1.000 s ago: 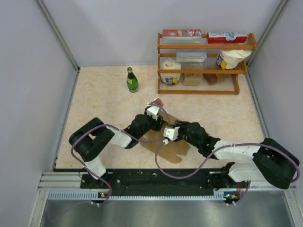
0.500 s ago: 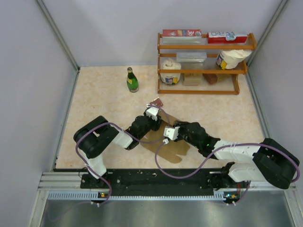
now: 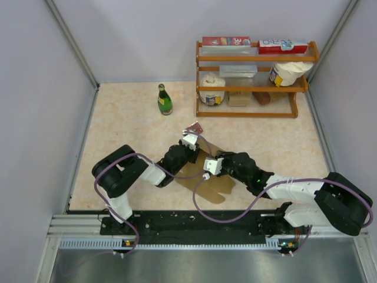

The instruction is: Fold the paper box

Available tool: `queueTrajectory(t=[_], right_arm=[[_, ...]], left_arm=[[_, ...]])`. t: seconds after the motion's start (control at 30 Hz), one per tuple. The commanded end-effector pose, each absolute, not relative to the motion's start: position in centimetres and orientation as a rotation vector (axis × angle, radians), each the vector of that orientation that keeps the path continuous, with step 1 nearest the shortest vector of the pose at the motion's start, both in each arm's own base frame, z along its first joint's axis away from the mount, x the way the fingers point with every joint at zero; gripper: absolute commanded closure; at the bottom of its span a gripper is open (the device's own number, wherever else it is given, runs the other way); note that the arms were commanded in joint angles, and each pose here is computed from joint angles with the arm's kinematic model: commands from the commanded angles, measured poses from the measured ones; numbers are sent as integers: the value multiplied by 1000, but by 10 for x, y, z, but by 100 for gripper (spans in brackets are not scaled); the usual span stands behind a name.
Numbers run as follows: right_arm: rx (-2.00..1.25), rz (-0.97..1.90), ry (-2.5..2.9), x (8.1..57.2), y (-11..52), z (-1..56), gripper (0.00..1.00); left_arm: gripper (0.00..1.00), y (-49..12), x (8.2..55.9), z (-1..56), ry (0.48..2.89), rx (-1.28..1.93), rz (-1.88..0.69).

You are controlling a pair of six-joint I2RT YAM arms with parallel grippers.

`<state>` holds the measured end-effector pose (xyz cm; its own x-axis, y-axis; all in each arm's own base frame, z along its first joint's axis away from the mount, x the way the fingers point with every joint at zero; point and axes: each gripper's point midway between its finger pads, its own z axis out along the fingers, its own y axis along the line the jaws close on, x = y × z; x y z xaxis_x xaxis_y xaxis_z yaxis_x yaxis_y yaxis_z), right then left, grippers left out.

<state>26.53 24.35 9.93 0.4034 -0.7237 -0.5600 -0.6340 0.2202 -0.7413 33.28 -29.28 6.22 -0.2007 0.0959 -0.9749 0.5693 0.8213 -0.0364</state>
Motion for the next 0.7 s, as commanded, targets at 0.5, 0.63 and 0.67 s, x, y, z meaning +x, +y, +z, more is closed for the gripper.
queueTrajectory(t=[0.5,0.63,0.67], right_arm=[[-1472,-21,1268,257,255,98,64],[-1473,-22,1270,258,255,97,64],[-1472,-21,1269,258,255,98,64]], left_arm=[[90,-298,342,73,1703,485,-402],[92,-299,341,72,1705,488,-402],[92,-299,341,72,1704,486,-401]])
